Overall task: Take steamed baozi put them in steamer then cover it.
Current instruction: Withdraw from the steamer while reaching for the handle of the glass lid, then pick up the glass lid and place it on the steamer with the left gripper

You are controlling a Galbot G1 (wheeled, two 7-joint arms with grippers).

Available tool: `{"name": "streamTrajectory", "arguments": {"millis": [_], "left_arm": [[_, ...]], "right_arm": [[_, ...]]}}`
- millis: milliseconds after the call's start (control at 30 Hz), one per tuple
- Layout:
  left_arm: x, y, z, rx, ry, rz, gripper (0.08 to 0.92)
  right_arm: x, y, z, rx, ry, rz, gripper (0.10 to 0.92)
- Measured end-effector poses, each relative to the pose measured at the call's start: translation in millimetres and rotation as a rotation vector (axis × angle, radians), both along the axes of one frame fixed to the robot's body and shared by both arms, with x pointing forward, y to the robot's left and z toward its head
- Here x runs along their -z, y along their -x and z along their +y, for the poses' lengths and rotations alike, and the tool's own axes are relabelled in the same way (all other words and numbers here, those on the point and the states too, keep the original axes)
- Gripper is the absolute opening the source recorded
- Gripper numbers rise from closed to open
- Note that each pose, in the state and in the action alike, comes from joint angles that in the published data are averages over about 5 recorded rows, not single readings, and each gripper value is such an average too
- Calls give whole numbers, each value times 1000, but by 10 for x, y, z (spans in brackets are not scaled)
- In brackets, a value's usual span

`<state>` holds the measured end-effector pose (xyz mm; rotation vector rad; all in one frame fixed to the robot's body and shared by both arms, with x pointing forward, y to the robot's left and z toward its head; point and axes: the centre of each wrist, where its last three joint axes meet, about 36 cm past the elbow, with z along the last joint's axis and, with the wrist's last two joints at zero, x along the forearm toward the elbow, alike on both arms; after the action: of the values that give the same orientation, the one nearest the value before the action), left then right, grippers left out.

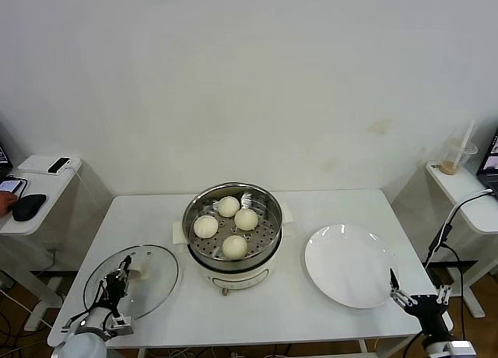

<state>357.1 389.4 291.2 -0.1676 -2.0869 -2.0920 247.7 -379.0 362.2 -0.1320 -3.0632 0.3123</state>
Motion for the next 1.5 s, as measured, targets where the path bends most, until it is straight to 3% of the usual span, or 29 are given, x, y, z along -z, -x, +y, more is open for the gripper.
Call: {"name": "streamTrajectory", "arguments": {"millis": [300, 833, 1100, 1500], "left_arm": [[-248, 100, -25, -16, -22, -84, 134], [-1076, 147, -109, -87, -144, -253, 134], [-1420, 138, -258, -88, -154, -282, 134], [-1630, -64, -746, -12, -55, -315, 134]], "right_arm": [[-34, -40, 40, -26, 8, -10, 823], [-58, -79, 86, -62, 40, -15, 823], [-52, -104, 143, -75, 48, -16, 823], [8, -84, 258, -87, 62, 11, 823]]}}
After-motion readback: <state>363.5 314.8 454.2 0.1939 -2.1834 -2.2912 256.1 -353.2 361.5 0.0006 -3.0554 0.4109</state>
